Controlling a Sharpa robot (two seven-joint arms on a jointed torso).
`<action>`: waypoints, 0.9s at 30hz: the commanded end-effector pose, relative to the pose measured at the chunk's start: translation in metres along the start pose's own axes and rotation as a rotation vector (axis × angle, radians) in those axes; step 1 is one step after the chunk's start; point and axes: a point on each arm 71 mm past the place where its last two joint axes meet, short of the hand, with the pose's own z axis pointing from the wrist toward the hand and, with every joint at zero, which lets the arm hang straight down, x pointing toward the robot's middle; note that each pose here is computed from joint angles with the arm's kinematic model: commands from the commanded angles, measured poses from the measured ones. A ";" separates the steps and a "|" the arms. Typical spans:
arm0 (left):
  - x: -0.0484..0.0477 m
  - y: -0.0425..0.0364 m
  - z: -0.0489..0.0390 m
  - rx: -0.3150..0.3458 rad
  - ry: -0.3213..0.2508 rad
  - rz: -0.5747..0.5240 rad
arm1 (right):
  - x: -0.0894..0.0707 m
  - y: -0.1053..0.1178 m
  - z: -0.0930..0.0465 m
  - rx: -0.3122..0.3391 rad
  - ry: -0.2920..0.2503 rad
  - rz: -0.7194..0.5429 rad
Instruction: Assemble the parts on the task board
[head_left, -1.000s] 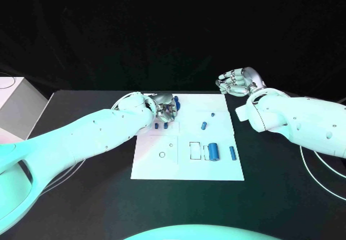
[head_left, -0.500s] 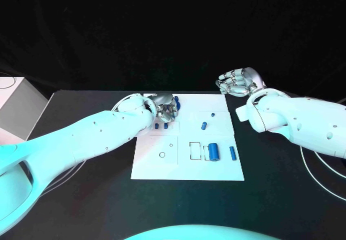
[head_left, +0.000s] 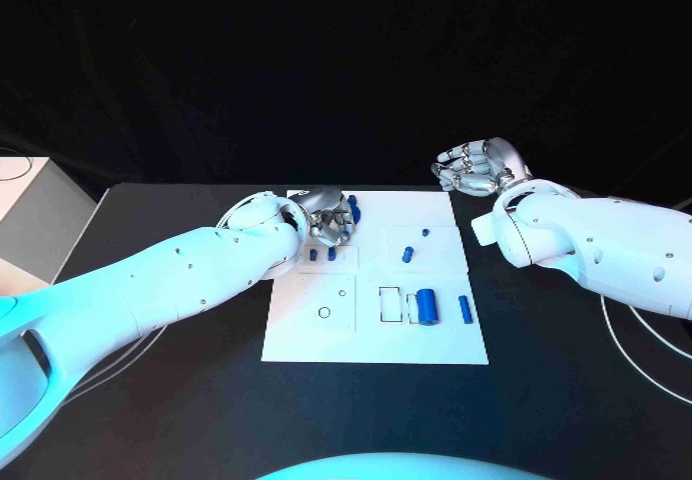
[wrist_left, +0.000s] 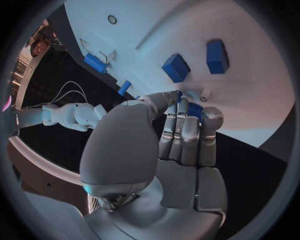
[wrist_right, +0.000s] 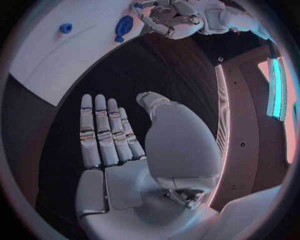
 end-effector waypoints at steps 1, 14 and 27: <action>-0.0054 -0.0034 -0.0014 0.027 -0.035 -0.031 | 0.001 0.002 0.000 -0.021 0.015 -0.006; -0.0299 0.0022 -0.0131 0.025 -0.061 -0.078 | -0.001 0.000 0.000 -0.019 0.011 -0.007; -0.0343 0.0278 -0.0219 -0.037 -0.029 -0.044 | -0.002 0.000 0.000 -0.018 0.009 -0.008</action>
